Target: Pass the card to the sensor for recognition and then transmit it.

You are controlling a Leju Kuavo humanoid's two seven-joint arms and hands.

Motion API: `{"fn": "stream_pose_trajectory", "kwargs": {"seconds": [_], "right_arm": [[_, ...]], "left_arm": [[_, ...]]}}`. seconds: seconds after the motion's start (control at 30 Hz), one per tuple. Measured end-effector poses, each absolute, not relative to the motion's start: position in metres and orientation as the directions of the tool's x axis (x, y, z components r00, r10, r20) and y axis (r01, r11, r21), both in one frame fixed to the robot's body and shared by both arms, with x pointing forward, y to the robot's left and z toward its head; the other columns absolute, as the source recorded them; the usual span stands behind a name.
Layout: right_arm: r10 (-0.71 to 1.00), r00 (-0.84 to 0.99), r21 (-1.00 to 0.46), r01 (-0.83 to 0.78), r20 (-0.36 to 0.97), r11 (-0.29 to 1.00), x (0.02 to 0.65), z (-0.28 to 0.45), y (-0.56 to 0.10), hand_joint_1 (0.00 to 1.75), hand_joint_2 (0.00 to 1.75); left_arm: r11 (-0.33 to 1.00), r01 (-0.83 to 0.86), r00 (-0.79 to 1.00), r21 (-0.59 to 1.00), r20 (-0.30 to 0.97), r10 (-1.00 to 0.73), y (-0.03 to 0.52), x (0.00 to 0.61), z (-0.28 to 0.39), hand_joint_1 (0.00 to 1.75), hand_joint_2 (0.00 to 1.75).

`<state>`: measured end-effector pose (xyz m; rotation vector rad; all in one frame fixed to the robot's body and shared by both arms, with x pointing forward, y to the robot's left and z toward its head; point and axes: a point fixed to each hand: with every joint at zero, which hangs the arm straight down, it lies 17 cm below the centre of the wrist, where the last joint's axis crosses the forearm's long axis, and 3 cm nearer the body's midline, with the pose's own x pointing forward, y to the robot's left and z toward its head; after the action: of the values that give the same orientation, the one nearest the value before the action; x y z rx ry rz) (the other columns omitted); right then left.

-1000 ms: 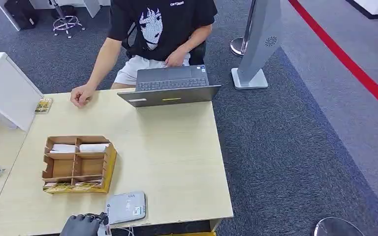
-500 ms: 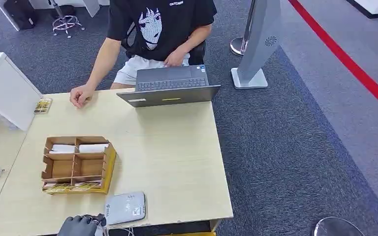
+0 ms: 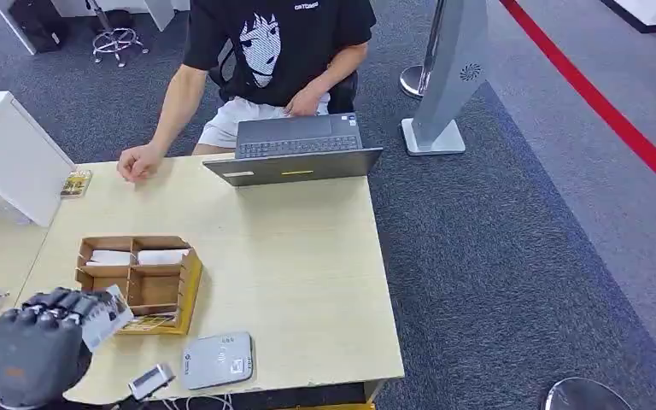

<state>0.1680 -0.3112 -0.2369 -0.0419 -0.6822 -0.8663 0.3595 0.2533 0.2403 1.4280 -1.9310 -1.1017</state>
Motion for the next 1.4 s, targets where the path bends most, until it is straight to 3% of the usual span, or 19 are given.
{"fn": "stream_pose_trajectory", "kwargs": {"seconds": [0.2,0.3,0.53,0.93,0.97,1.0,1.4], "right_arm": [[-0.659,0.506,0.237,0.664,0.557,0.709,0.194,-0.234,-0.302,0.0,1.75],[-0.651,0.517,0.232,0.656,0.556,0.718,0.198,-0.234,-0.301,0.0,1.75],[-0.64,0.535,0.216,0.65,0.551,0.729,0.19,-0.237,-0.3,0.0,1.75],[-0.632,0.543,0.212,0.642,0.553,0.737,0.19,-0.237,-0.298,0.0,1.75],[-0.632,0.543,0.212,0.642,0.553,0.737,0.19,-0.237,-0.298,0.0,1.75],[-0.631,0.545,0.211,0.641,0.553,0.738,0.19,-0.237,-0.298,0.0,1.75],[-0.622,0.557,0.197,0.638,0.55,0.745,0.186,-0.239,-0.297,0.0,1.75]], "left_arm": [[-0.119,-0.483,-0.001,0.867,-0.137,-0.991,0.394,0.508,0.298,1.75,1.75],[-0.161,-0.495,0.083,0.854,-0.138,-0.987,0.439,0.537,0.33,1.75,1.75],[-0.202,-0.446,0.148,0.872,-0.151,-0.977,0.467,0.545,0.321,1.75,1.75],[-0.208,-0.443,0.155,0.872,-0.154,-0.976,0.468,0.549,0.315,1.75,1.75],[-0.207,-0.445,0.152,0.871,-0.154,-0.976,0.467,0.549,0.315,0.54,1.75],[-0.205,-0.45,0.15,0.869,-0.153,-0.977,0.466,0.549,0.315,0.0,1.75],[-0.164,-0.5,0.117,0.851,-0.121,-0.986,0.449,0.543,0.319,0.0,1.75]]}}
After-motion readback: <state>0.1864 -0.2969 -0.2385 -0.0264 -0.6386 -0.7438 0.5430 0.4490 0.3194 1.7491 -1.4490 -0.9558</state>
